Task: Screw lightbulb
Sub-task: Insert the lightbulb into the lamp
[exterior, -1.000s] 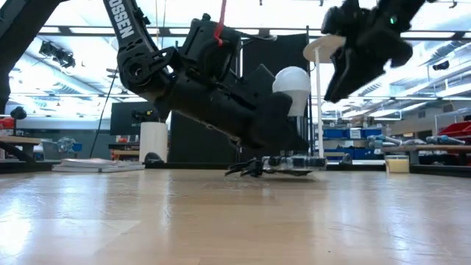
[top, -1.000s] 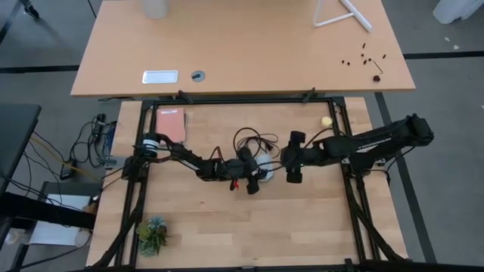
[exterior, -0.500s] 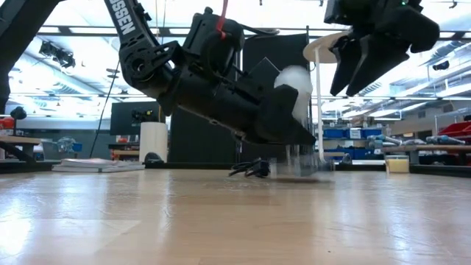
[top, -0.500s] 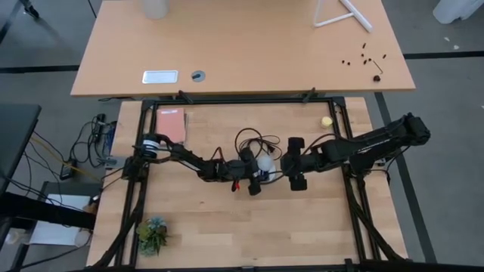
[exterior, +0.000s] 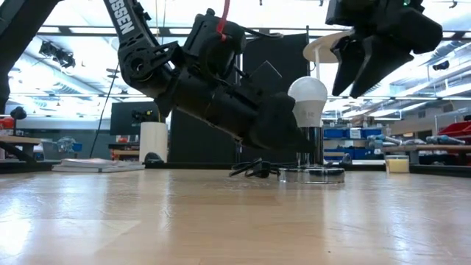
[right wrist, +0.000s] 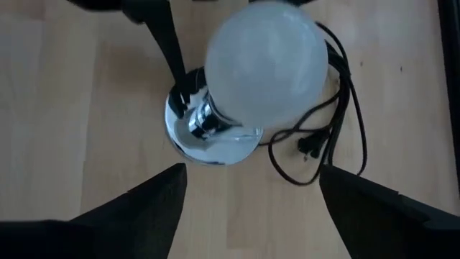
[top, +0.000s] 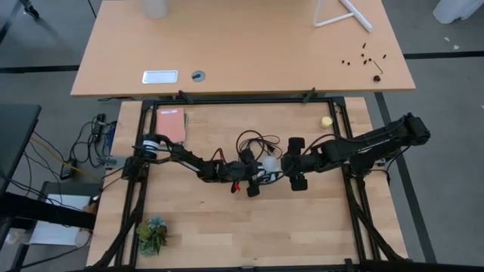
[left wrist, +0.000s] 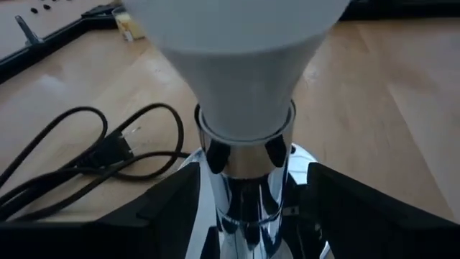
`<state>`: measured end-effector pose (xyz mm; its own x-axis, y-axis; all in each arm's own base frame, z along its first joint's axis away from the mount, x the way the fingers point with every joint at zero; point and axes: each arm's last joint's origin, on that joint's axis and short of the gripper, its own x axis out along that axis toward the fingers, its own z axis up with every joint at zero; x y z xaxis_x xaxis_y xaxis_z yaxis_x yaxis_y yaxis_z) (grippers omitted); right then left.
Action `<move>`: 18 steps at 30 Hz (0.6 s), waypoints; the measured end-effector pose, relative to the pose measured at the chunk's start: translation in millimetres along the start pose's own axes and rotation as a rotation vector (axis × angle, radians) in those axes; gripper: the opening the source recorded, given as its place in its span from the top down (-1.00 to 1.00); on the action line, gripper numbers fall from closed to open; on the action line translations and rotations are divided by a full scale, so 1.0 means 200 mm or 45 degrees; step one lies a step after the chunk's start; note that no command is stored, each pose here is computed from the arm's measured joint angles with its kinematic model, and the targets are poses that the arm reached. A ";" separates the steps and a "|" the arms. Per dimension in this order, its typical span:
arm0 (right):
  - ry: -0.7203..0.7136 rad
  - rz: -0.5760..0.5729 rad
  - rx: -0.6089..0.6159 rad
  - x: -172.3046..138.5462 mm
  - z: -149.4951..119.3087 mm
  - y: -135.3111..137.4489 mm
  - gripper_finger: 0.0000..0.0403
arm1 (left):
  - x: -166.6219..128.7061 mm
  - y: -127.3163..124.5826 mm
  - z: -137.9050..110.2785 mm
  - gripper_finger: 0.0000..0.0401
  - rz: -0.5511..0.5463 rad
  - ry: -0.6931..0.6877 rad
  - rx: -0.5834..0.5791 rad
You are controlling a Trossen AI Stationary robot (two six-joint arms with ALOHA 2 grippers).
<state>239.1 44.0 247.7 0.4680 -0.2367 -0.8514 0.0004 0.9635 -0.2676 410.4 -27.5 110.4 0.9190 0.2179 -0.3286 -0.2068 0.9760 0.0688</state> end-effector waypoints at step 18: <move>-0.025 0.003 0.054 -0.12 0.08 -0.04 -0.60 | 0.05 -0.03 -0.08 -0.13 0.083 -0.239 -0.003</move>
<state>242.0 44.7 276.6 0.4852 -0.2324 -0.8430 0.0364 0.9686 -0.2460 416.3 -30.8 91.3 0.9500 0.2780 -0.1422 -0.2686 0.9598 0.0821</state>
